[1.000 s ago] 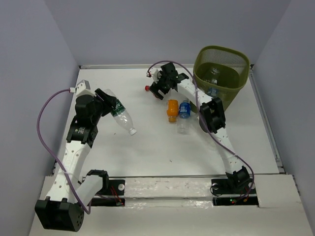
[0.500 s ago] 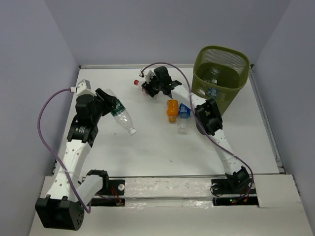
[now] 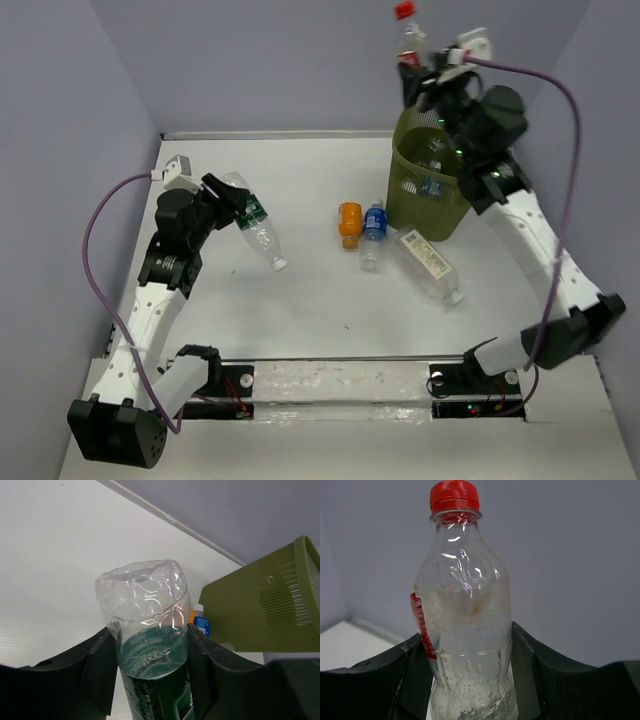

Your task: Put the plastic bottles in the bin

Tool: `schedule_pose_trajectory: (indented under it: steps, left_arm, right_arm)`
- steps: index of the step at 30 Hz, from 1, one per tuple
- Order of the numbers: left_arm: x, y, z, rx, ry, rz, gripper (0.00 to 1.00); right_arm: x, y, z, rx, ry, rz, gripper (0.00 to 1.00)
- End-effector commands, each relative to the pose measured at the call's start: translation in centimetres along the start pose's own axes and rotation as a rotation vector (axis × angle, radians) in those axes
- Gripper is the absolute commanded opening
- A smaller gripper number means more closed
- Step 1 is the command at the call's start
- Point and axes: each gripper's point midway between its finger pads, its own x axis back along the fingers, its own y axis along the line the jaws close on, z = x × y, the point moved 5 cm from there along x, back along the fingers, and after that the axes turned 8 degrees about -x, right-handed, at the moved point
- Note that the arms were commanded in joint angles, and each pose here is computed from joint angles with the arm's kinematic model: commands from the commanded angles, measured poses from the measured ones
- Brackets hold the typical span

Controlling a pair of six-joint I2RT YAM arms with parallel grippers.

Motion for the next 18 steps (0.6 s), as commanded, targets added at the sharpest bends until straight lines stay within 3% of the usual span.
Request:
schedule_pose_trajectory:
  steps: [1, 4, 7, 8, 9, 11, 18]
  left_arm:
    - [1.0, -5.1, -3.8, 0.003, -0.109, 0.180, 0.50]
    - [1.0, -7.4, -4.8, 0.011, -0.136, 0.214, 0.50]
    - [0.7, -11.0, -5.8, 0.005, -0.152, 0.265, 0.50]
    - [-0.1, -11.9, -5.6, 0.002, -0.140, 0.269, 0.50]
    - [0.2, -13.7, -6.8, 0.000, -0.176, 0.287, 0.50]
    - [-1.3, -15.1, -7.1, -0.007, -0.174, 0.283, 0.50]
    - [-2.5, -23.0, -12.5, 0.014, -0.290, 0.372, 0.48]
  right_arm:
    - [3.9, -7.2, 6.2, -0.149, 0.117, 0.245, 0.45]
    - [6.8, -9.4, 7.9, -0.157, 0.155, 0.339, 0.45]
    - [8.4, -10.8, 9.3, -0.185, 0.177, 0.393, 0.52]
    - [8.6, -11.5, 9.6, -0.191, 0.181, 0.411, 0.62]
    - [8.6, -12.2, 10.1, -0.202, 0.191, 0.424, 0.88]
    - [8.8, -14.0, 10.0, -0.253, 0.190, 0.443, 1.00]
    - [10.9, -11.6, 5.6, -0.303, 0.125, 0.328, 1.00]
